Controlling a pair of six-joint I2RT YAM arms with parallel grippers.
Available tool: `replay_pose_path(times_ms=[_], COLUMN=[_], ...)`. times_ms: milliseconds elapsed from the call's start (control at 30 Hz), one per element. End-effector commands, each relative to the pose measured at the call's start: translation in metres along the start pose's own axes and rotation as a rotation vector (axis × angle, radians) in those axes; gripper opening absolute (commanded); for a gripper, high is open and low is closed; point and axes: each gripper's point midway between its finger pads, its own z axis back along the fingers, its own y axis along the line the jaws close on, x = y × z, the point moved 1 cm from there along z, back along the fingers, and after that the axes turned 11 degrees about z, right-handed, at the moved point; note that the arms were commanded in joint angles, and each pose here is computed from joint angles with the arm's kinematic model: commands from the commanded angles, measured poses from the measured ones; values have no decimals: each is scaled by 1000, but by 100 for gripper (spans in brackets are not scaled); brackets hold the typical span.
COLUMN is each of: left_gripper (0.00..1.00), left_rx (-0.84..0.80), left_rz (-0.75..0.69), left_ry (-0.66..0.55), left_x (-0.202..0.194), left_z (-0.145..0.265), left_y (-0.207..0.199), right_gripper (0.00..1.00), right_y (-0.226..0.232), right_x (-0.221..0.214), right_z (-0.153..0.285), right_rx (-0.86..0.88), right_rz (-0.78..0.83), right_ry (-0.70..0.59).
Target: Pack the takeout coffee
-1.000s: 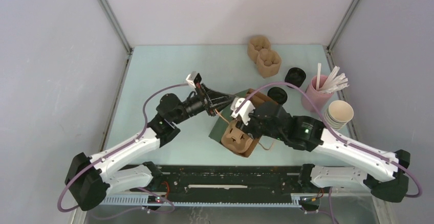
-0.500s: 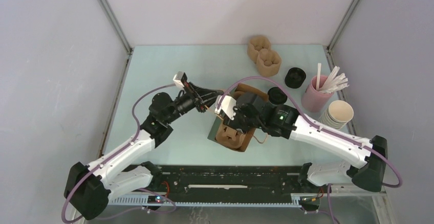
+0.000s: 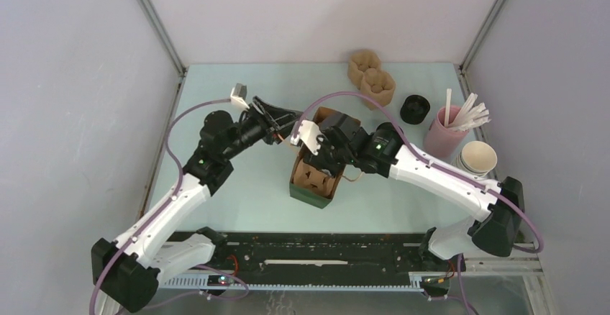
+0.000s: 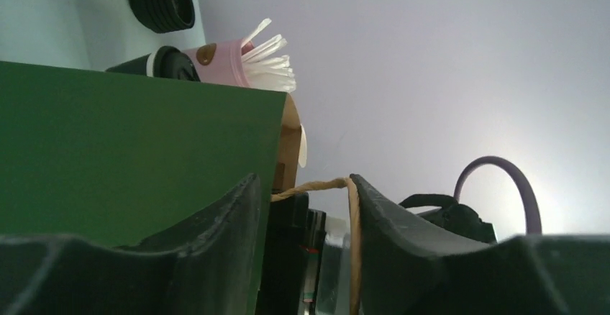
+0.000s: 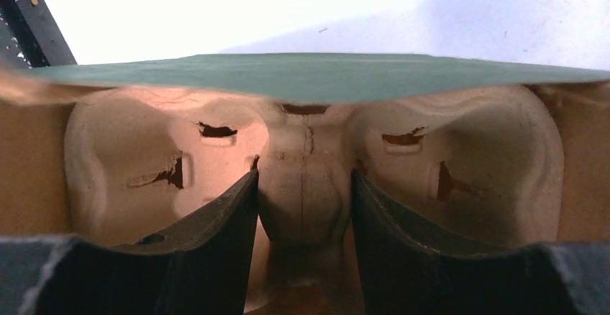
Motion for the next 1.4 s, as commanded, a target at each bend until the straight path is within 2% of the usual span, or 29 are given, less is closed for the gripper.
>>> replay_pose_path(times_ms=[0, 200, 233, 333, 433, 567, 733, 833, 900, 1067, 1300, 1367], left_gripper=[62, 91, 98, 100, 100, 81, 64, 62, 57, 50, 47, 51], left_rx=[35, 171, 201, 281, 290, 332, 437, 476, 503, 503, 523, 513], left_rz=[-185, -387, -415, -504, -588, -679, -810, -846, -845, -860, -879, -875], left_ry=[-58, -229, -253, -290, -264, -184, -125, -83, -85, -73, -19, -12], left_x=[8, 33, 36, 40, 32, 13, -3, -9, -7, -10, -23, -26], left_z=[18, 57, 65, 88, 103, 106, 92, 81, 76, 68, 60, 59], left_y=[-10, -3, 0, 8, 8, 16, 20, 24, 26, 23, 35, 35], right_gripper=[57, 58, 58, 58, 59, 59, 60, 60, 61, 61, 61, 61], right_y=[0, -4, -4, -6, -7, -7, -8, -8, -7, -4, -3, -4], right_x=[5, 8, 9, 11, 16, 21, 21, 21, 20, 15, 7, 3], right_z=[-1, -10, -11, -11, -8, -6, -2, -2, -2, -5, -11, -14], right_rx=[10, 16, 16, 3, -7, -12, -22, -25, -19, -18, -18, -20], right_rz=[-86, -175, -184, -221, -260, -302, -324, -331, -336, -336, -319, -321], right_ry=[4, 24, 29, 33, 11, -15, -29, -42, -44, -38, -14, -1])
